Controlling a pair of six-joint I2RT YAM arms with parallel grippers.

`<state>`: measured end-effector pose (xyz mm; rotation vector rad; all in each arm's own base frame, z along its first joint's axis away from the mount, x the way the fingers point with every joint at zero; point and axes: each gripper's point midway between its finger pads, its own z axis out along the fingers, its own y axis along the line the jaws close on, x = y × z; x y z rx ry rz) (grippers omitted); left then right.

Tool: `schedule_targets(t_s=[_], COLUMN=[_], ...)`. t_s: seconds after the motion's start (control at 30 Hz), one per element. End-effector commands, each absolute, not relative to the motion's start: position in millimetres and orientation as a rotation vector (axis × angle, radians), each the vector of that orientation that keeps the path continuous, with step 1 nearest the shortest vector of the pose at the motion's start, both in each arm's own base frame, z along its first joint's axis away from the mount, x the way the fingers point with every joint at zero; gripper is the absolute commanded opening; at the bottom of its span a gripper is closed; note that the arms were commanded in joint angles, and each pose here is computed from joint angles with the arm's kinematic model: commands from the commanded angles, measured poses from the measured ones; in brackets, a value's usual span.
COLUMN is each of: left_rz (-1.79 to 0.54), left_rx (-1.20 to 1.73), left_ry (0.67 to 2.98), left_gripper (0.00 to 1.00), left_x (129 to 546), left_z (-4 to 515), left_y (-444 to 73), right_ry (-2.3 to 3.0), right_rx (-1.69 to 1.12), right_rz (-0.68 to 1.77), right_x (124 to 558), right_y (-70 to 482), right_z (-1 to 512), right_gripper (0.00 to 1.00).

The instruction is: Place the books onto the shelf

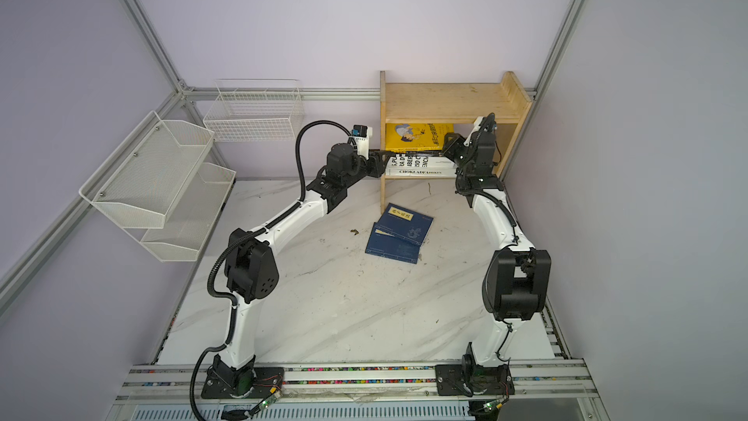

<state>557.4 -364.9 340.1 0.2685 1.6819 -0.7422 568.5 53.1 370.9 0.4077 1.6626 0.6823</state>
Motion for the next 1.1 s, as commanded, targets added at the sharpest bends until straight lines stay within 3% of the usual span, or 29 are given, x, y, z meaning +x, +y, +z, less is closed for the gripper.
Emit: schedule_targets(t_s=[0.0, 0.27, 0.47, 1.07], left_rz=[-0.768, -0.77, -0.775, -0.788], left_rx=[0.184, 0.152, 0.15, 0.167], left_ry=[1.511, 1.512, 1.515, 1.526], left_gripper=[0.43, 0.43, 0.43, 0.44], left_x=[548.9, 549.3, 547.8, 539.8], left_z=[409.4, 409.8, 410.4, 409.9], left_y=[-353.2, -349.5, -348.6, -347.8], right_ry=[1.762, 1.753, 1.766, 1.705], right_rx=[0.244, 0.313, 0.34, 0.364], right_rz=[0.844, 0.722, 0.588, 0.462], right_x=[560.6, 551.5, 556.8, 542.1], right_y=[120.0, 99.7, 82.9, 34.6], right_z=[348.3, 350.1, 358.4, 384.6], right_gripper=[0.39, 0.64, 0.76, 0.77])
